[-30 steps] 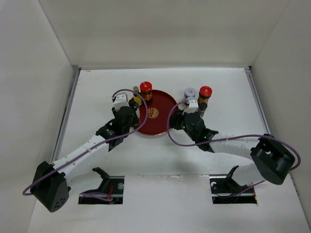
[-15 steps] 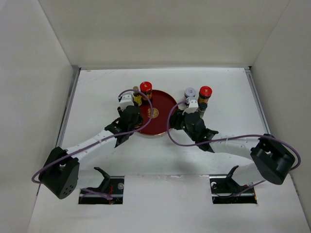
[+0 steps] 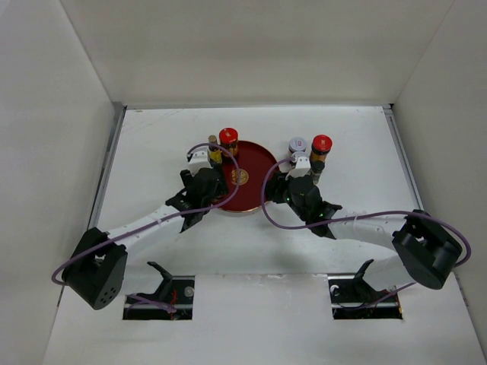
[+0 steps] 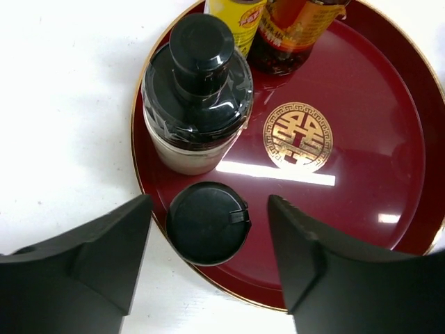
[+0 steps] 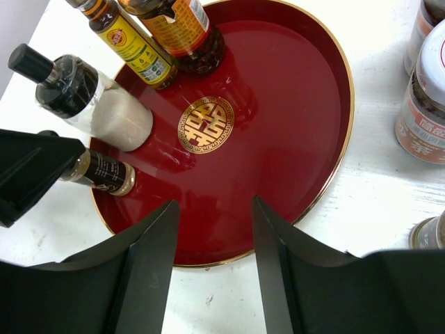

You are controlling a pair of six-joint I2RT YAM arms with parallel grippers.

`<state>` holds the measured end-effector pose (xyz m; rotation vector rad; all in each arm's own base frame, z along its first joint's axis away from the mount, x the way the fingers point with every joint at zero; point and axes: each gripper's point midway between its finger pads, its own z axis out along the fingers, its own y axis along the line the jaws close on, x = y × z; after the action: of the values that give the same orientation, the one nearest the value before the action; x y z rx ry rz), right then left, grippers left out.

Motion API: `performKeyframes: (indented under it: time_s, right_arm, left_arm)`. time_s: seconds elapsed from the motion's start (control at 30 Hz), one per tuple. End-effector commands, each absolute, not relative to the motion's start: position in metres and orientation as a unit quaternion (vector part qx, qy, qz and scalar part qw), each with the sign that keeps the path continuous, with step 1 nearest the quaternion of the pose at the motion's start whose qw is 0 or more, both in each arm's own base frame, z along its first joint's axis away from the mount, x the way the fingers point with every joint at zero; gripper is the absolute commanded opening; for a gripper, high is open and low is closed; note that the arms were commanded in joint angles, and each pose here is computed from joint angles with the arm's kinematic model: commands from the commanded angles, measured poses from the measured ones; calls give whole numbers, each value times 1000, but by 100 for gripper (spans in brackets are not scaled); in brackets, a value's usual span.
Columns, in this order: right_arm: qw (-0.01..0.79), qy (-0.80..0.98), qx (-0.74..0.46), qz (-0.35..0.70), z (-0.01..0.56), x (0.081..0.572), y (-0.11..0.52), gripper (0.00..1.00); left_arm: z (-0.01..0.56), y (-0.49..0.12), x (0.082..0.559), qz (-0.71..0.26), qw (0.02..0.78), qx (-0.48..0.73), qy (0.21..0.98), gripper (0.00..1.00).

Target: Organize the condiment bottles

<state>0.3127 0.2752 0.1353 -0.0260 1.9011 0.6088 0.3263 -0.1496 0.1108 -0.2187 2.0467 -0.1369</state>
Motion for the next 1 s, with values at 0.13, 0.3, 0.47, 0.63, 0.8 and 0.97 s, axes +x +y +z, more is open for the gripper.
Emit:
performKeyframes:
  time_s: [0.13,0.3,0.47,0.63,0.8,0.97]
  right_arm:
    - [568,776,-4,274,164,322,281,56]
    - [573,774,-10,271,167,322,280,56]
    - [577,771,-22,269,171,320,284,36]
    - [584,768,-19,260,186,321,278,20]
    - [595,780,33,190,201,347,241,30]
    - [615,781,80,73,227,379,181,46]
  left_arm:
    - [157,-148,324,-95,567,-101,812,77]
    - [188,-138,320,-126,610,-116,774,81]
    - [213,-111,316,-144,657,-161,722,74]
    - [207,-69,310,-163,673,-255,674,49]
    - [183,-47,309,-163,663,-304,665,42]
    - [177,-43,303,-202,662,-330,642,43]
